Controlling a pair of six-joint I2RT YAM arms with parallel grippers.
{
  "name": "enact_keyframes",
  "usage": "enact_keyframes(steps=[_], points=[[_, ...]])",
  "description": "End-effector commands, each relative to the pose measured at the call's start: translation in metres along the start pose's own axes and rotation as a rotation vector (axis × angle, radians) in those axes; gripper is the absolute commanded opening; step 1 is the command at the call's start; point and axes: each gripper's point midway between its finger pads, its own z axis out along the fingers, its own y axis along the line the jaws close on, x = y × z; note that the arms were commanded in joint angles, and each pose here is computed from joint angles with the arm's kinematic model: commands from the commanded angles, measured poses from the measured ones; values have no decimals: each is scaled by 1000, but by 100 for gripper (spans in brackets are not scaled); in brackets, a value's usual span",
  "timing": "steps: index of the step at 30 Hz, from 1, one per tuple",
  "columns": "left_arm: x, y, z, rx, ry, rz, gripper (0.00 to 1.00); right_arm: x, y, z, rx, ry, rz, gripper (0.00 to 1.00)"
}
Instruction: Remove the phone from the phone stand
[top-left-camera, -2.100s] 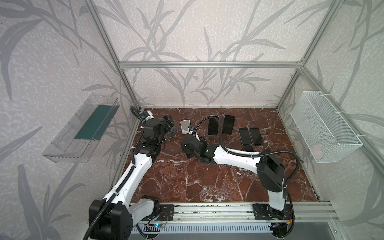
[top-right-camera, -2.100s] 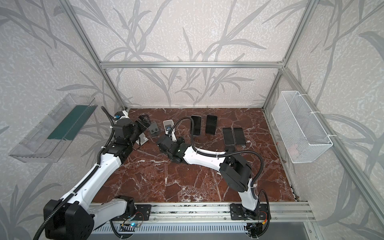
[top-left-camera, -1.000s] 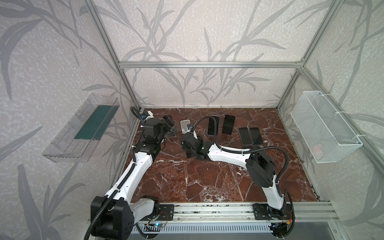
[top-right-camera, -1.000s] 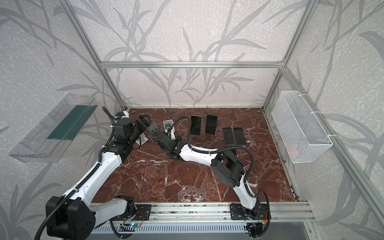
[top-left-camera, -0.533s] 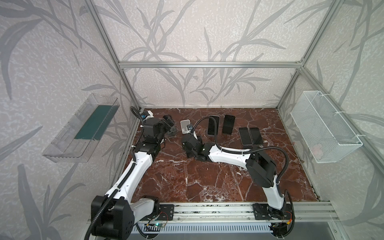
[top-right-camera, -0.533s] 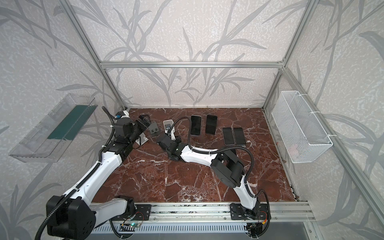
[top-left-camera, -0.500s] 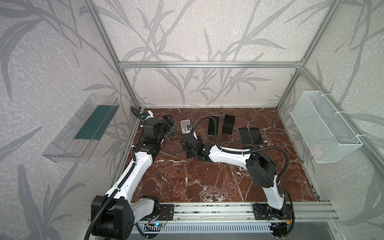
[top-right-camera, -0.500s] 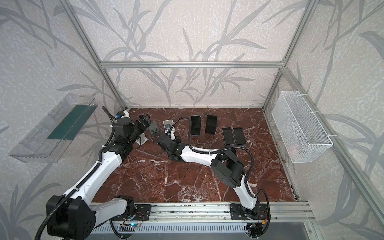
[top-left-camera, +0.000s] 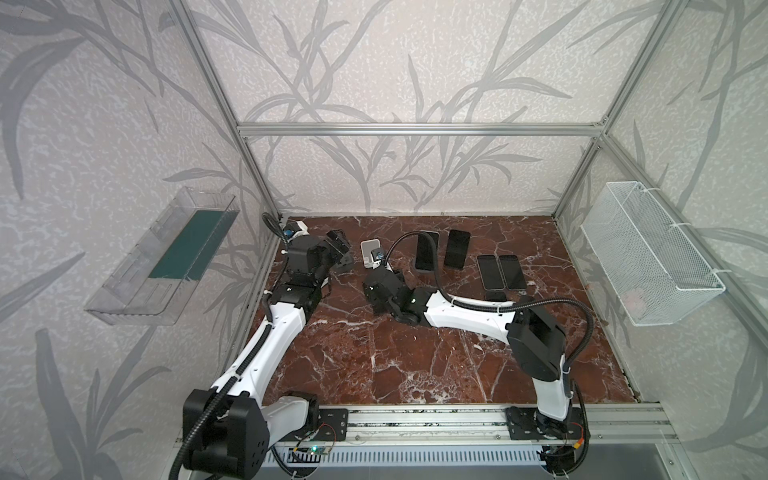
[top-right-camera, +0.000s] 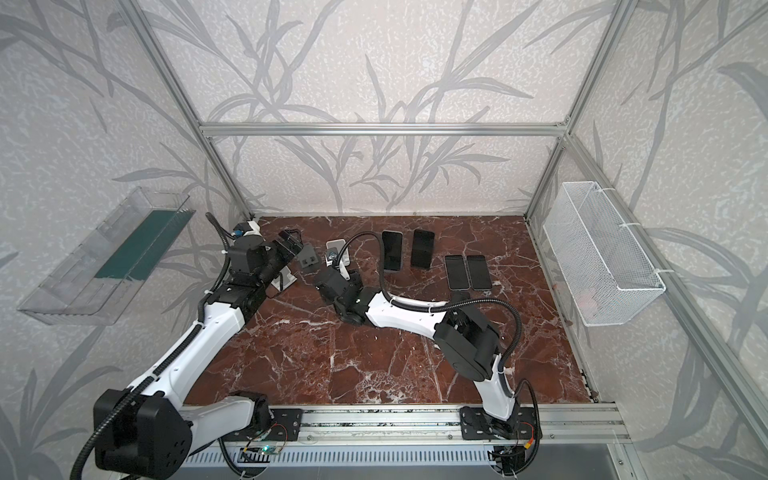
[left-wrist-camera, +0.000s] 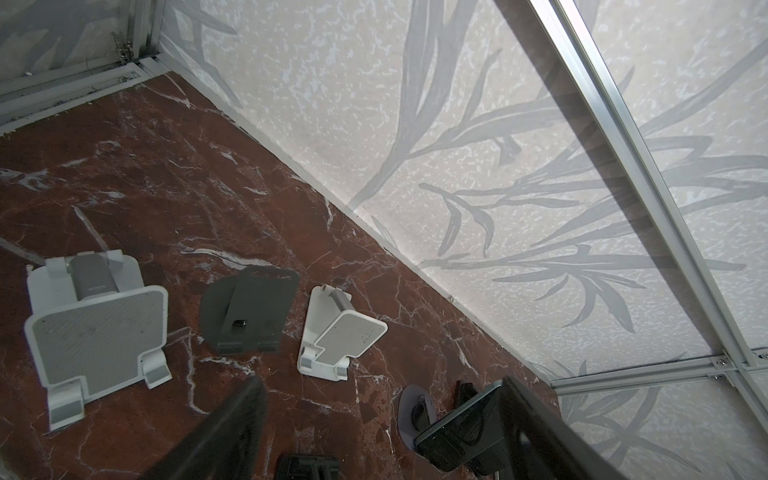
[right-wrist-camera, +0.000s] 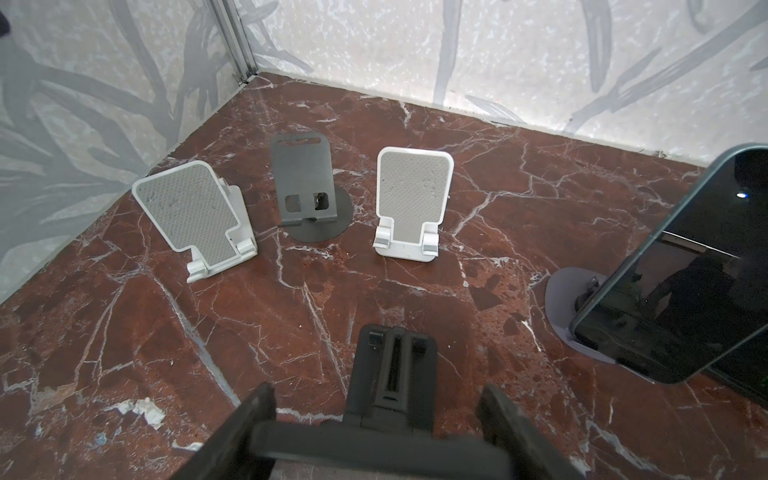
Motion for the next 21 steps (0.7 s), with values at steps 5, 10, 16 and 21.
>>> enact_keyframes(steps=[5,10,16,21], points=[[-1,1,3,4,-9,-8,87,-35,-2,-32,-38,-77,7,68],[1,0,4,12,1,-16,87,-38,-8,-46,-50,-82,-9,69],[5,-3,6,28,21,-26,86,-39,-20,-63,-45,-75,-57,69],[8,-5,7,38,32,-31,86,-43,-38,-79,-33,-85,-61,69]])
